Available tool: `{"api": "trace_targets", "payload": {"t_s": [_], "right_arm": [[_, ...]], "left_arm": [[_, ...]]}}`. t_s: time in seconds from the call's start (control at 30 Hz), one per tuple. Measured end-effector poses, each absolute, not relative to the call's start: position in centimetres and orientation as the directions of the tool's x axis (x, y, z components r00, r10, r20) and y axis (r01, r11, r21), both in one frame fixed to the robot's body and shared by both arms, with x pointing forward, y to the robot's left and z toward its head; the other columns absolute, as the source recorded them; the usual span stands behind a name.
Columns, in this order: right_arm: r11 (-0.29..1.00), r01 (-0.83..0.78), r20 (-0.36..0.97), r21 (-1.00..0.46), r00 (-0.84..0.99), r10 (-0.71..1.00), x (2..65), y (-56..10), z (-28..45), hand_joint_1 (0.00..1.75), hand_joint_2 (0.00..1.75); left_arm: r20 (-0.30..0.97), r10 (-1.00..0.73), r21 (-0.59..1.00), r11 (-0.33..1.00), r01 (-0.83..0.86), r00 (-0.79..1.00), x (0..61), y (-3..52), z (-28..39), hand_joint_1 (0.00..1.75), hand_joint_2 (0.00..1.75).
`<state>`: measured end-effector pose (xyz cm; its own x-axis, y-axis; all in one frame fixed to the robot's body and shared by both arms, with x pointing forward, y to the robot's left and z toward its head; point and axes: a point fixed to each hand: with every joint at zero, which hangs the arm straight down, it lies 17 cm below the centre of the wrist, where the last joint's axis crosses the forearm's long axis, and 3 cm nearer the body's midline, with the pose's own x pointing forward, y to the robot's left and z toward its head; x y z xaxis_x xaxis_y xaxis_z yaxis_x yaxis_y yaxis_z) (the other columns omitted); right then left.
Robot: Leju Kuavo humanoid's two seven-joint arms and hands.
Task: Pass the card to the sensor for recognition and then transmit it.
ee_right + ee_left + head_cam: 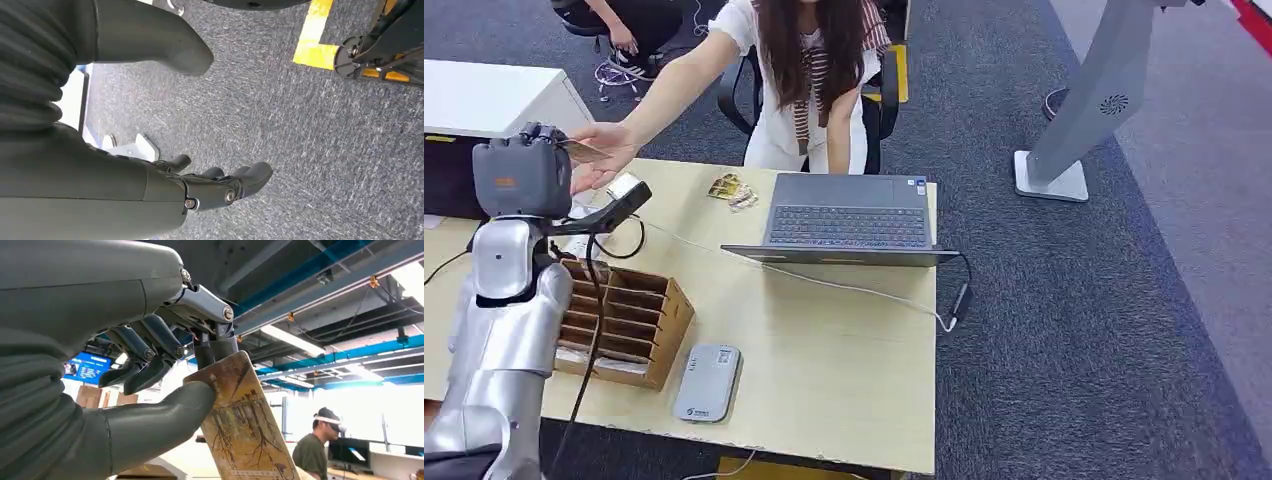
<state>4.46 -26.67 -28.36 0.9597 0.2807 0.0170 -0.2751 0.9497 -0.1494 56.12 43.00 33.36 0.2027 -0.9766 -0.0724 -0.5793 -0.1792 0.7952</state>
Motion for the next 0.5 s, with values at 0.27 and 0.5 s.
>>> {"api": "trace_targets", "payload": {"t_s": [0.27,0.5], "right_arm": [[0.947,-0.283,0.017,-0.151,0.957,0.288,4.5,-26.7,-28.4,0.0,1.75],[0.946,-0.287,0.018,-0.151,0.956,0.293,4.5,-26.7,-28.4,0.0,1.75]], "left_arm": [[-0.062,-0.98,0.823,-0.158,-0.546,0.191,58.0,42.0,32.7,1.75,1.75],[-0.054,-0.978,0.839,-0.154,-0.522,0.202,58.4,42.2,31.5,1.75,1.75]]}}
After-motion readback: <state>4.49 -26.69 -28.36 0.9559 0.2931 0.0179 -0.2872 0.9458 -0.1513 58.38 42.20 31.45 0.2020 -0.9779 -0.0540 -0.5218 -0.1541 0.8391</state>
